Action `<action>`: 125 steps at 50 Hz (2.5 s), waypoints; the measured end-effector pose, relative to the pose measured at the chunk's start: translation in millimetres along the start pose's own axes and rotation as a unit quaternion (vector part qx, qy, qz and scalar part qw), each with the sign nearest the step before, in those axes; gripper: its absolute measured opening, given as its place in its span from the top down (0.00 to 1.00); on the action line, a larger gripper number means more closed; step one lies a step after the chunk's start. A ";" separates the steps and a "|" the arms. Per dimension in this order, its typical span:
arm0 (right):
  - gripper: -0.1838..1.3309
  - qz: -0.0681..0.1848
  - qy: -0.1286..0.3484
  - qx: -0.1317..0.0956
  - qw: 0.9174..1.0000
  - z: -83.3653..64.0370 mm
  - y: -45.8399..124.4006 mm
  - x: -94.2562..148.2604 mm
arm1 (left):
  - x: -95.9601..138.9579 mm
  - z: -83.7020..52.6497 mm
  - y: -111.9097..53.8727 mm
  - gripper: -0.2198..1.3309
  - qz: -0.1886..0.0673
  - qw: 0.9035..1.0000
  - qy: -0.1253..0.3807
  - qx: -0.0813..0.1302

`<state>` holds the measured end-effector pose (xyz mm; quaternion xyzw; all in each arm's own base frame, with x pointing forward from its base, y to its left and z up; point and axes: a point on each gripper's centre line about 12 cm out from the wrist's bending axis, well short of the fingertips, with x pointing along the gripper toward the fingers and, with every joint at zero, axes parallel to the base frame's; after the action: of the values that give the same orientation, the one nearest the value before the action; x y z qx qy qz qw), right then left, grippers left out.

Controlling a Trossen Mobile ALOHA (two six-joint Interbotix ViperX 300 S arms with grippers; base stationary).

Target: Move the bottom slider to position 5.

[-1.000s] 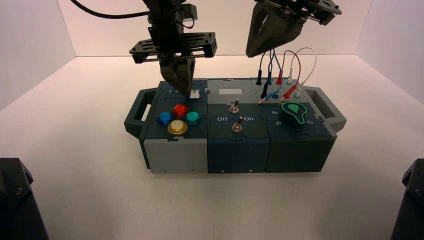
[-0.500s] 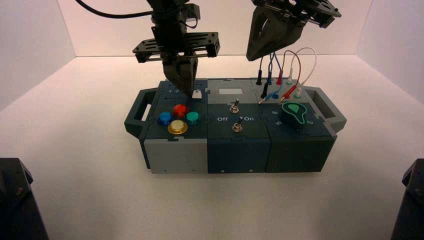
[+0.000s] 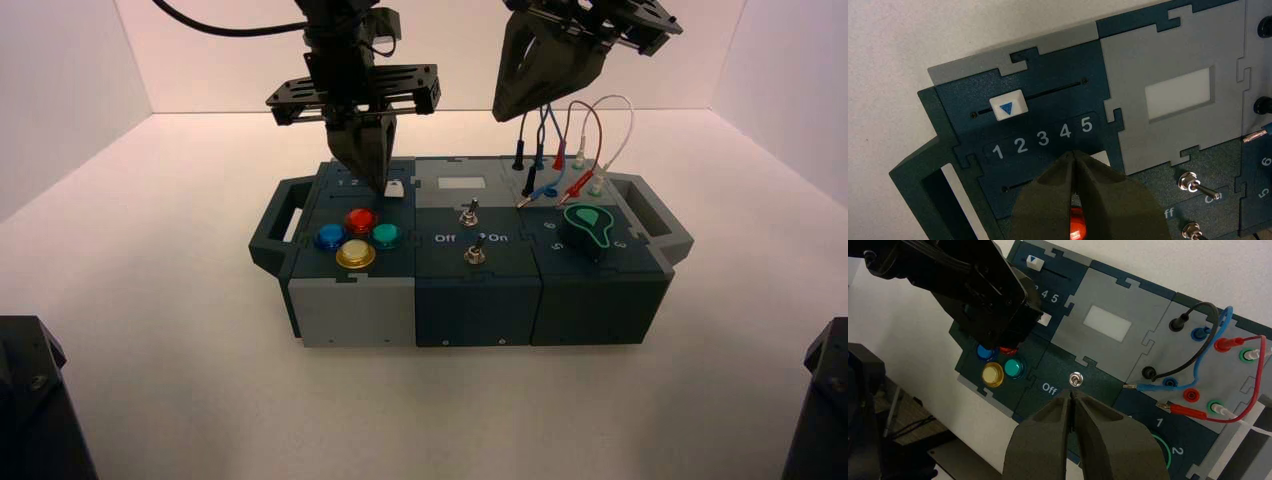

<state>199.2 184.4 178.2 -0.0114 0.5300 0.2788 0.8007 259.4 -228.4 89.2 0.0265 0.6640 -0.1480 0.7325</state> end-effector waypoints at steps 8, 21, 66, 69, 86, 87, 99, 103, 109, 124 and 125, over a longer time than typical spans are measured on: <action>0.97 0.000 0.002 0.000 1.000 -0.4 0.0 0.0 | 0.0 -0.7 0.4 0.96 0.003 1.000 0.002 0.004; 0.97 0.001 0.005 0.001 1.000 -1.8 0.1 -0.6 | -0.7 -2.3 0.3 0.96 0.005 1.000 0.006 0.006; 0.97 0.005 0.000 -0.002 1.000 -2.0 2.3 -9.6 | -13.9 -12.5 3.8 0.96 0.020 0.999 0.013 0.031; 0.97 0.005 0.000 -0.003 1.000 -1.5 2.4 -9.8 | -12.5 -12.7 4.3 0.96 0.022 0.999 0.014 0.032; 0.97 0.005 -0.001 -0.003 1.000 -1.3 2.0 -9.9 | -5.0 -7.8 3.2 0.96 0.019 0.999 0.003 0.031; 0.97 0.005 0.000 -0.003 1.000 -1.5 2.4 -9.8 | -4.3 -7.4 2.9 0.96 0.019 0.999 0.003 0.030; 0.97 0.004 0.000 -0.002 1.000 -1.9 1.8 -9.6 | -2.9 -3.5 -0.7 0.96 0.010 1.000 0.002 0.020; 0.97 0.005 -0.001 -0.003 1.000 -1.3 2.0 -9.9 | -2.9 -3.7 -1.1 0.96 0.009 1.000 0.003 0.019; 0.97 0.004 0.000 -0.002 1.000 -1.9 1.8 -9.6 | -3.4 -3.4 -2.6 0.96 0.006 1.000 0.003 0.016; 0.97 0.001 0.011 -0.009 1.000 -4.5 0.9 -10.1 | -9.6 -7.8 -4.4 0.96 0.011 1.000 0.015 0.025; 0.97 -0.001 0.013 -0.010 1.000 -5.0 0.6 -10.1 | -10.3 -8.7 -4.3 0.96 0.013 0.999 0.016 0.027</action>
<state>191.8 179.0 184.8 -0.0236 0.5375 0.2834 0.7939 249.1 -228.6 98.9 0.0573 0.6708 -0.1564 0.7226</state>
